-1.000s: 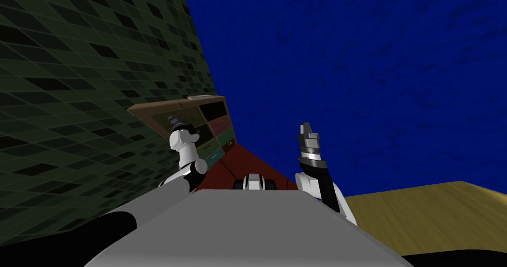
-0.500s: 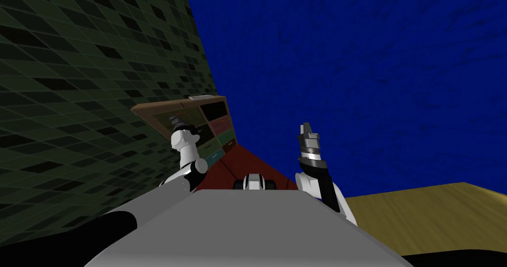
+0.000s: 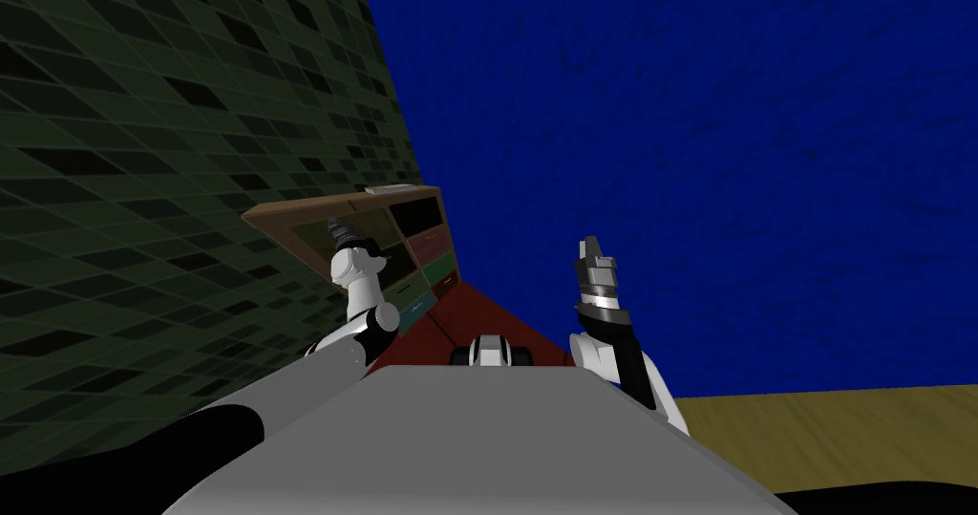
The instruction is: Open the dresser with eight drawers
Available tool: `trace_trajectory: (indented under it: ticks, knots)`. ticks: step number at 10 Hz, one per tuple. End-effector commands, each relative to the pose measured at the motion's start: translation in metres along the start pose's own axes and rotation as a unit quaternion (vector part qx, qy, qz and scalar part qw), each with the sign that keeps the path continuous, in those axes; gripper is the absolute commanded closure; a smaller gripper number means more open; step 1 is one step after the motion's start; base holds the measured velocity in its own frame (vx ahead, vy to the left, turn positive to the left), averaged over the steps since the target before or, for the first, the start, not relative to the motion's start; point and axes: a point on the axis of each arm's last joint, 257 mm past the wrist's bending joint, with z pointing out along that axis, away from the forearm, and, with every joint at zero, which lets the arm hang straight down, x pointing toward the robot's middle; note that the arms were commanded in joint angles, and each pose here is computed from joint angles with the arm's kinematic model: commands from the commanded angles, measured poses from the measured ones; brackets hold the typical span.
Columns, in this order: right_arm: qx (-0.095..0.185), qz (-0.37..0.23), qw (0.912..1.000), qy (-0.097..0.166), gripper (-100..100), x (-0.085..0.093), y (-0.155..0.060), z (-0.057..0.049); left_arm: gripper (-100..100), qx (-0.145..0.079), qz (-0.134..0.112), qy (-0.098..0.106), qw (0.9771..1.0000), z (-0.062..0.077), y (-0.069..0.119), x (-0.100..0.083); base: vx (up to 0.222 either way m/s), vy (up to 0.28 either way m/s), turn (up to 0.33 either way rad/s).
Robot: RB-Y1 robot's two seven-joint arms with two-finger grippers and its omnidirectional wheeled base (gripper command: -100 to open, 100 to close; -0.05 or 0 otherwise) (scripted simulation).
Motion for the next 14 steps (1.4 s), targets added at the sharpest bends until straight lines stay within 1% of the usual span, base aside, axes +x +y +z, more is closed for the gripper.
trace_trajectory:
  ticks: [1,2,3,4,5,6,7,8,9,11,12,13,14]
  knots:
    - [0.0,0.0,1.0,0.0,0,0.0,0.0,0.0,-100,-0.001,-0.001,-0.003,1.0,0.006,-0.005,0.006,0.039,0.127,-0.023]
    - [0.0,0.0,1.0,0.0,0,0.0,0.0,0.0,-100,-0.001,-0.002,-0.001,1.0,0.003,-0.004,0.004,0.025,0.082,-0.017]
    - [0.0,0.0,1.0,0.0,0,0.0,0.0,0.0,100,0.0,0.0,-0.001,1.0,0.002,-0.001,0.001,-0.007,-0.027,0.025]
    - [0.0,0.0,1.0,0.0,0,0.0,0.0,0.0,100,-0.001,0.001,-0.002,1.0,0.002,-0.003,0.003,-0.007,-0.018,0.03]
    - [0.0,0.0,1.0,0.0,0,0.0,0.0,0.0,100,-0.017,0.026,-0.024,0.9992,0.009,0.013,-0.051,-0.049,-0.064,-0.37]
    - [0.0,0.0,1.0,0.0,0,0.0,0.0,0.0,100,-0.012,0.029,-0.03,0.999,0.012,0.007,-0.06,-0.064,-0.075,-0.245]
    - [0.0,0.0,1.0,0.0,0,0.0,0.0,0.0,100,-0.012,0.037,-0.03,0.9988,0.012,0.006,-0.06,-0.037,-0.051,-0.014]
    - [0.0,0.0,1.0,0.0,0,0.0,0.0,0.0,100,-0.016,0.029,-0.029,0.999,0.012,0.009,-0.059,-0.003,-0.017,0.034]
    - [0.0,0.0,1.0,0.0,0,0.0,0.0,0.0,100,-0.017,0.029,-0.028,0.999,0.012,0.009,-0.059,0.011,0.005,0.013]
    - [0.0,0.0,1.0,0.0,0,0.0,0.0,0.0,100,-0.019,0.017,-0.028,0.9993,0.012,0.01,-0.059,0.01,0.015,0.001]
    - [0.0,0.0,1.0,0.0,0,0.0,0.0,0.0,100,-0.026,0.043,-0.049,0.9975,0.017,0.014,-0.11,-0.038,-0.053,-0.358]
    - [0.0,0.0,1.0,0.0,0,0.0,0.0,0.0,100,-0.022,0.032,-0.035,0.9986,0.019,0.006,-0.095,-0.06,-0.078,-0.207]
    - [0.0,0.0,1.0,0.0,0,0.0,0.0,0.0,100,-0.031,0.033,-0.045,0.998,0.018,0.016,-0.11,-0.033,-0.052,-0.03]
